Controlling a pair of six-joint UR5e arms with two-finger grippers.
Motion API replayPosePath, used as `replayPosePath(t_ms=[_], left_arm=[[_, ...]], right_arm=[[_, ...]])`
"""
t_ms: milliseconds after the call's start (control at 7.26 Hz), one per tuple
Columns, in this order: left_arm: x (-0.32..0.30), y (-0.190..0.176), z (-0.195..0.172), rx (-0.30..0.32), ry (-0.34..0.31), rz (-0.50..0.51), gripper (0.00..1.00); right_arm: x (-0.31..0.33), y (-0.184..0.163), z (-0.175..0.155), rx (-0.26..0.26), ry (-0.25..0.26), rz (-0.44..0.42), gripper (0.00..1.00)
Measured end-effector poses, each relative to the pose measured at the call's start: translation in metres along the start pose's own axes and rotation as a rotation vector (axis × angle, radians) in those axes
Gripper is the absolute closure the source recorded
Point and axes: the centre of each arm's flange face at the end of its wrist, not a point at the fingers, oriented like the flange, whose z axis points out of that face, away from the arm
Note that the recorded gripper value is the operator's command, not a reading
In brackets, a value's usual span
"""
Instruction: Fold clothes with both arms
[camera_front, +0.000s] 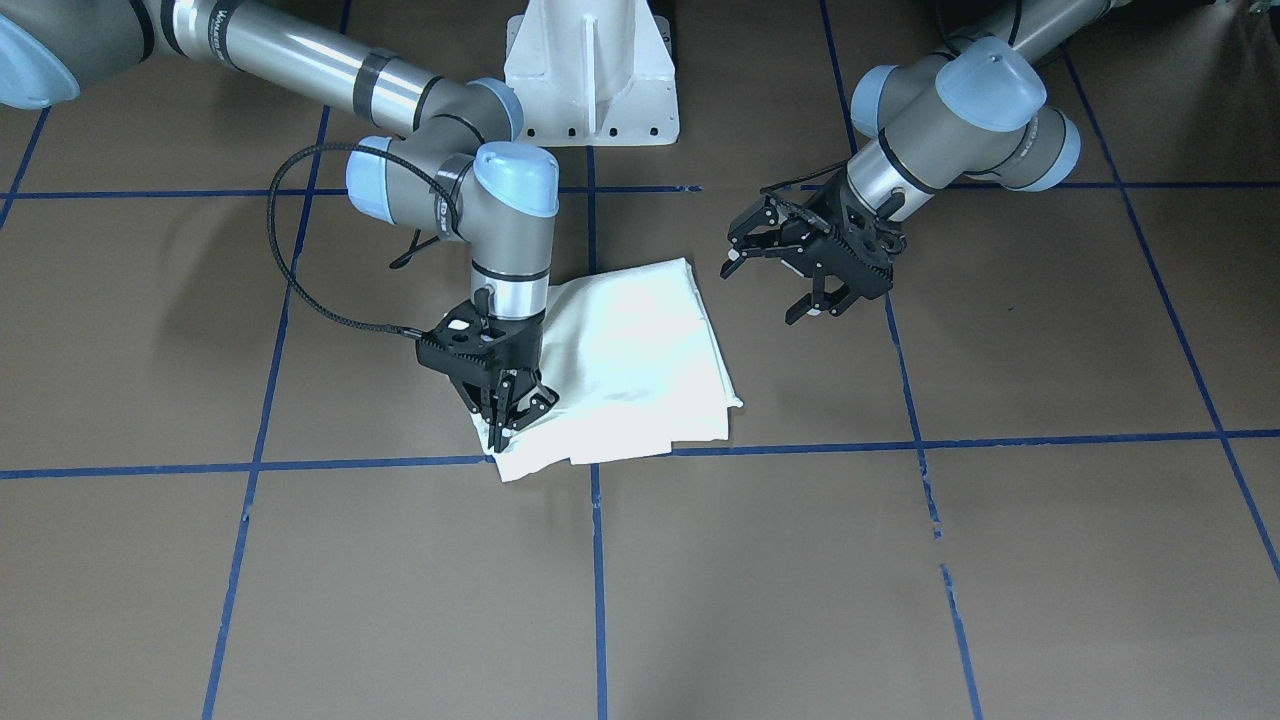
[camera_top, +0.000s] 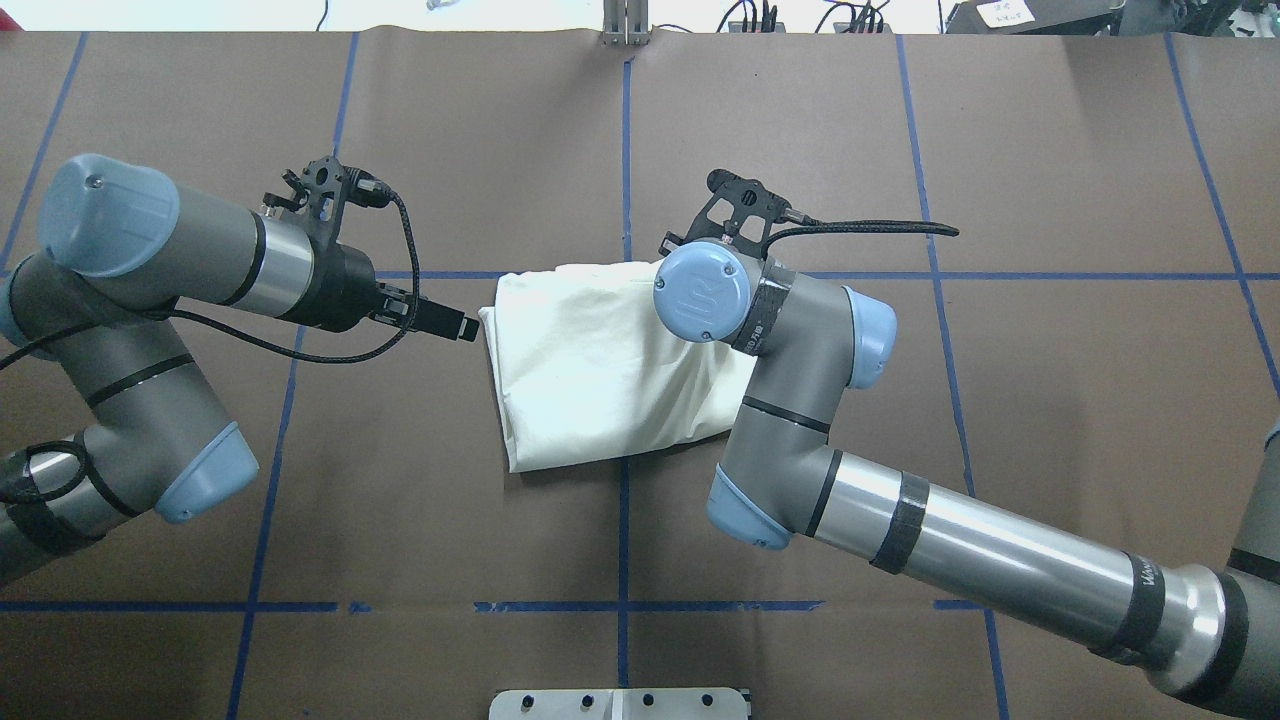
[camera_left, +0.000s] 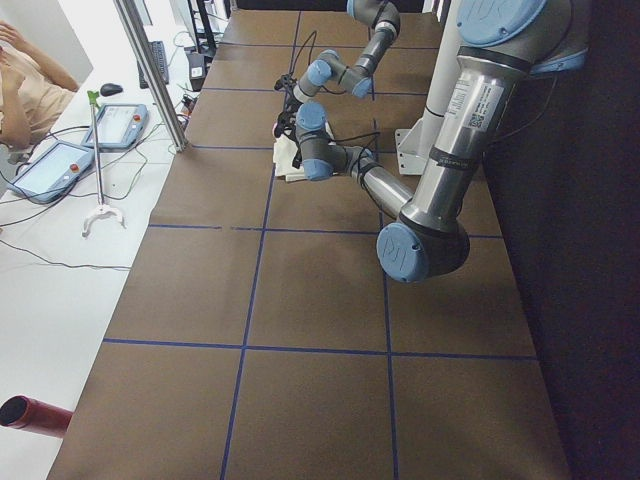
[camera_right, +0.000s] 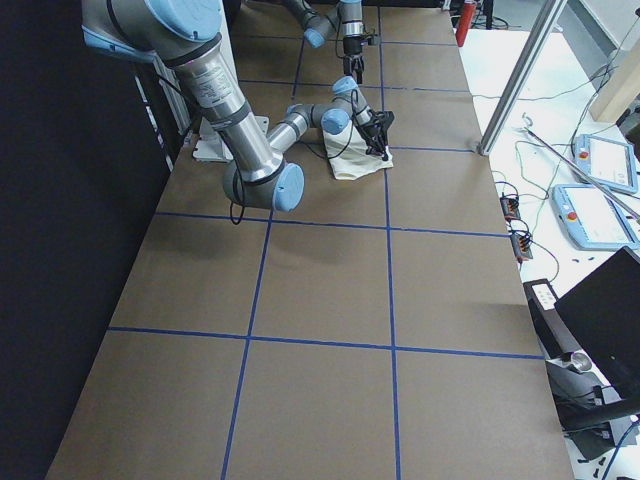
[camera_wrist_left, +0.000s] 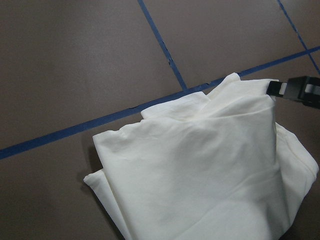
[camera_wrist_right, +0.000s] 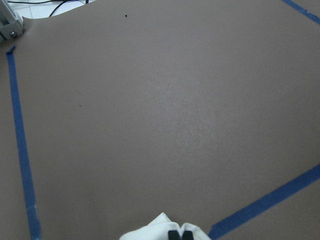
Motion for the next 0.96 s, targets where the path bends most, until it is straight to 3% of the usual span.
replayPosePath(t_ms=[276, 413, 689, 964], left_arm=[[-0.002, 0.001, 0.001, -0.002, -0.003, -0.003, 0.0], [-0.003, 0.002, 0.002, -0.004, -0.004, -0.004, 0.0], [-0.005, 0.003, 0.003, -0.007, -0.007, -0.004, 0.0], [-0.005, 0.003, 0.004, -0.007, -0.008, -0.004, 0.0]], right_arm=[[-0.005, -0.015, 0.001, 0.006, -0.01, -0.083, 0.0], [-0.009, -0.032, -0.004, -0.019, -0.019, -0.111, 0.0], [-0.011, -0.058, -0.031, -0.138, -0.076, -0.213, 0.0], [0.006, -0.043, -0.048, -0.186, -0.121, -0.34, 0.0]])
